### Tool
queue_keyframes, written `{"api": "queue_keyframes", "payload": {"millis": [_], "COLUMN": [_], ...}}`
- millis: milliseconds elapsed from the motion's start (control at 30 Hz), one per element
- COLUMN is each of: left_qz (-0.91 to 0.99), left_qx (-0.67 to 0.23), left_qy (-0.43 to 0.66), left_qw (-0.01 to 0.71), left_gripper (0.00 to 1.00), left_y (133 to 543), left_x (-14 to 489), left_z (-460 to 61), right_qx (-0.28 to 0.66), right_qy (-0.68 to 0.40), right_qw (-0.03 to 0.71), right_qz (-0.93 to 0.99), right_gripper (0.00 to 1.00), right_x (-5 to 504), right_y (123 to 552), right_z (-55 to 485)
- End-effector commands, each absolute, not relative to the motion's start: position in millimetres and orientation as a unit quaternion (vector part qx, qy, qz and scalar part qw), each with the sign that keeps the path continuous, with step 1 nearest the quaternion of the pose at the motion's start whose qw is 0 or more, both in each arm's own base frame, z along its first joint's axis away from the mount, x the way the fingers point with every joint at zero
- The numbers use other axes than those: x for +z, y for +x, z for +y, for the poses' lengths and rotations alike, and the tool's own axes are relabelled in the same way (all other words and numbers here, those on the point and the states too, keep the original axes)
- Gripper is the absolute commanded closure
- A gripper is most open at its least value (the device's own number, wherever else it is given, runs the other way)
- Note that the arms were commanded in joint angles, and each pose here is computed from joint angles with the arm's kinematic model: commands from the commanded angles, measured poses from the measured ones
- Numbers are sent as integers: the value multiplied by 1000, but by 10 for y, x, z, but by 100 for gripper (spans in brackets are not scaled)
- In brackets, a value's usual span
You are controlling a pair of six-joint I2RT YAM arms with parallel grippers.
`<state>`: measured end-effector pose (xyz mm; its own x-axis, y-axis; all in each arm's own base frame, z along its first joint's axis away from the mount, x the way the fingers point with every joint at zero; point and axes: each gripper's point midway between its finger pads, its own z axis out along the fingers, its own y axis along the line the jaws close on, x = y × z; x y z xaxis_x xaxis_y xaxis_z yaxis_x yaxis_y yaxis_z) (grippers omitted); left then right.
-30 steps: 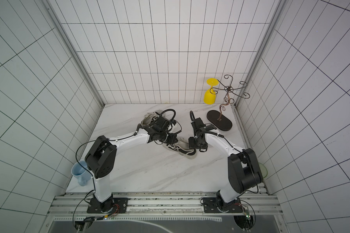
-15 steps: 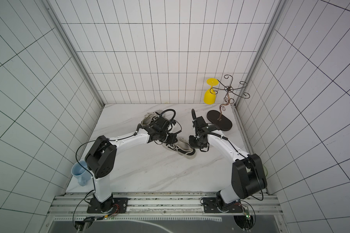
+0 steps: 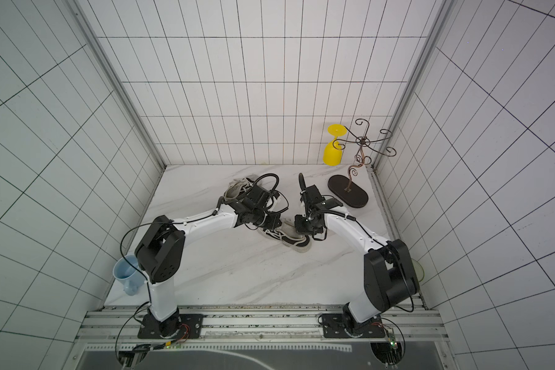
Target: Insert the insole into the shoe
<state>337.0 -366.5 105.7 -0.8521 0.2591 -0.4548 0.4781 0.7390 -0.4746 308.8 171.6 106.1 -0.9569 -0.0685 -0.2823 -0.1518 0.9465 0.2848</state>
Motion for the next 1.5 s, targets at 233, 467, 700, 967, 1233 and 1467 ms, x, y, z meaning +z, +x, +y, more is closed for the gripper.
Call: {"api": "queue_keyframes", "payload": {"millis": [233, 467, 700, 967, 1233, 1467], "left_qz": [912, 909, 910, 911, 907, 896], "left_qx": [-300, -306, -302, -301, -316, -345], "left_qy": [201, 204, 205, 201, 201, 213], "left_qw": [196, 194, 196, 195, 192, 179], "left_gripper": [100, 100, 100, 100, 100, 100], "left_y": [3435, 3426, 3429, 3446, 3403, 3288], "left_x": [1161, 1178, 1184, 1163, 1208, 1294], "left_z": [-3717, -3748, -3735, -3738, -3759, -3845], "right_qx": [138, 147, 145, 154, 142, 134], "right_qy": [-65, -69, -74, -80, -87, -87], "right_qw": [105, 93, 73, 51, 52, 84], "right_qz": [983, 982, 984, 984, 985, 983], "right_gripper": [83, 95, 86, 90, 98, 100], "right_x": [863, 851, 854, 804, 730, 599], "right_y": [2990, 2946, 2856, 2695, 2717, 2919], "right_z": [1693, 1733, 1727, 1752, 1775, 1838]}}
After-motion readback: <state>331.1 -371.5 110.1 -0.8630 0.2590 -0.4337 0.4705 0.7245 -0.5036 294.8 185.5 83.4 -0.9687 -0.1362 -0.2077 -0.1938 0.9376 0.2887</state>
